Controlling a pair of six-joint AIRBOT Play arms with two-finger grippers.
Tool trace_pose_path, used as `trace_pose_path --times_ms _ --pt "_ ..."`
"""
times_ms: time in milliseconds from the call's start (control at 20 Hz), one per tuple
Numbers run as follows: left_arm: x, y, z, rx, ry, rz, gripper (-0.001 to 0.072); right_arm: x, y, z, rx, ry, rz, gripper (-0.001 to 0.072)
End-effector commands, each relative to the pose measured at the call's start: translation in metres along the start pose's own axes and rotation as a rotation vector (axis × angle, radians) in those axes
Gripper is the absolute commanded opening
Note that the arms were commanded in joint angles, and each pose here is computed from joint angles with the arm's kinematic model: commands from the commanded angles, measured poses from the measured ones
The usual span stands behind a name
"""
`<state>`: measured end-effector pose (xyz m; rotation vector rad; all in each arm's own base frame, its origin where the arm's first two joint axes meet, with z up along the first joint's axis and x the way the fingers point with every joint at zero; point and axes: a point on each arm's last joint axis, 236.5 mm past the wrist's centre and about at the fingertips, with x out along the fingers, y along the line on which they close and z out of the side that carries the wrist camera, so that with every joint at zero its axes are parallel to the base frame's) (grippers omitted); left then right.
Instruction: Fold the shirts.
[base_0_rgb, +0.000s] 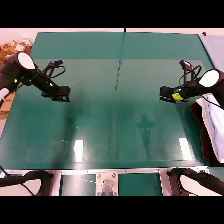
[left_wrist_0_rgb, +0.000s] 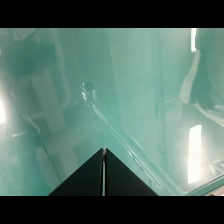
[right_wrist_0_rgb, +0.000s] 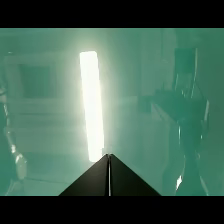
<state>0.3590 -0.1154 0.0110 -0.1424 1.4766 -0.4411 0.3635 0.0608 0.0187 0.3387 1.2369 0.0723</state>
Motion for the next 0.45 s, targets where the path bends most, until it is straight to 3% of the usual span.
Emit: trace_pose_path --times_ms 0,400 --pt "0.0064 -0.0019 -0.0035 0.004 -0.002 0.008 0.0025 0.0076 0.0074 0.0015 -0.023 -0.011 0.003 0.0016" --pt "0.0064 -0.0013 0.0001 0.005 -0.017 0.01 0.0025 0.0076 0.0074 0.0015 -0.023 -0.011 0.003 0.0016"
